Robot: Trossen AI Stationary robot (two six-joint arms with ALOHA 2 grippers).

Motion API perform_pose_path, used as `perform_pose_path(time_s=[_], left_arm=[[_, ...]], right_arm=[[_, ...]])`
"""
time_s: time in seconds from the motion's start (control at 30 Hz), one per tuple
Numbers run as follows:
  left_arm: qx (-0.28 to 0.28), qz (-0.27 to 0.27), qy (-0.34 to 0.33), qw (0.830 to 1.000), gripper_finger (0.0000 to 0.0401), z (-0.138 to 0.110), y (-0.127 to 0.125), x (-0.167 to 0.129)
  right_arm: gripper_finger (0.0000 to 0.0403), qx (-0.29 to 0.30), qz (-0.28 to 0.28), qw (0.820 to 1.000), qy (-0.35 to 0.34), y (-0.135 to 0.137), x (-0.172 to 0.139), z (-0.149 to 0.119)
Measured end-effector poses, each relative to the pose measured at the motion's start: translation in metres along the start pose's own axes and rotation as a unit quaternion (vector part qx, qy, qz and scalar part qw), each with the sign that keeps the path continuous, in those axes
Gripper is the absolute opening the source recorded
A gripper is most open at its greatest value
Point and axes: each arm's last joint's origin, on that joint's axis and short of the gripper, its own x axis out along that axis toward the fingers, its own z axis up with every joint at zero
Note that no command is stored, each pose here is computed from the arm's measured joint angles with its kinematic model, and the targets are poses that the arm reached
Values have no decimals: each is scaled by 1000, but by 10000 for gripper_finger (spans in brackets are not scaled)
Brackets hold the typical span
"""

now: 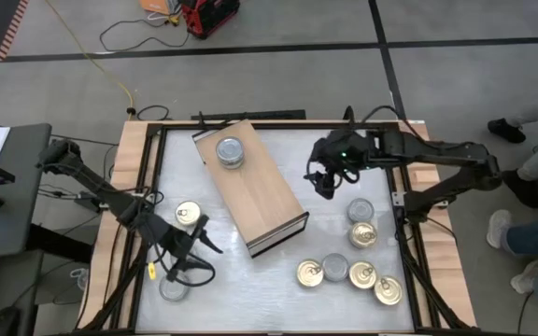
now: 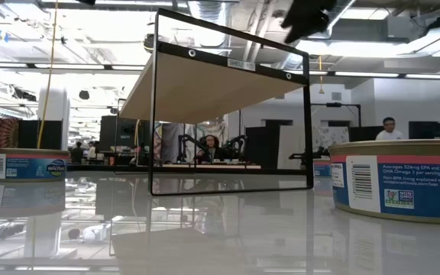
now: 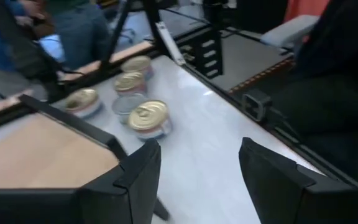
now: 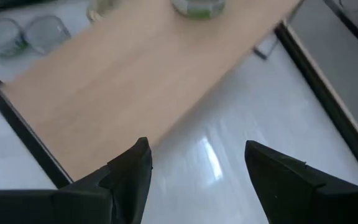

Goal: Stack canned seafood by type on shelf
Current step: Put the blue tuna can on the shelf

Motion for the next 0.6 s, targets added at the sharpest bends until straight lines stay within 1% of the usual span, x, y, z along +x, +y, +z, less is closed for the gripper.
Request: perform_pose_path(time_s=[0.07, 0.17, 0.27, 0.37, 0.43, 0.47, 0.53, 0.6], left_arm=[[0, 23, -5, 1000, 204, 2, 2, -1], [7, 73, -7, 997, 204, 4, 6, -3], [18, 119, -1, 993, 203, 5, 9, -6], [19, 135, -2, 991, 203, 6, 11, -9], [9, 131, -5, 991, 203, 6, 11, -9], [7, 115, -7, 993, 203, 6, 10, -9], [5, 65, -14, 998, 203, 6, 7, -8], [1, 21, -23, 1000, 203, 7, 4, -8]], right_arm=[[282, 0, -9, 1000, 19, -2, 6, -13], [281, -12, -21, 999, 46, 0, 13, -33], [280, -46, -9, 997, 68, 12, 20, -52], [280, -66, -5, 992, 107, 28, 29, -70], [280, -61, 0, 990, 129, 38, 30, -77], [280, -54, 1, 989, 139, 42, 30, -80], [280, -42, 11, 984, 172, 51, 30, -88], [280, -30, 37, 980, 195, 60, 31, -93]])
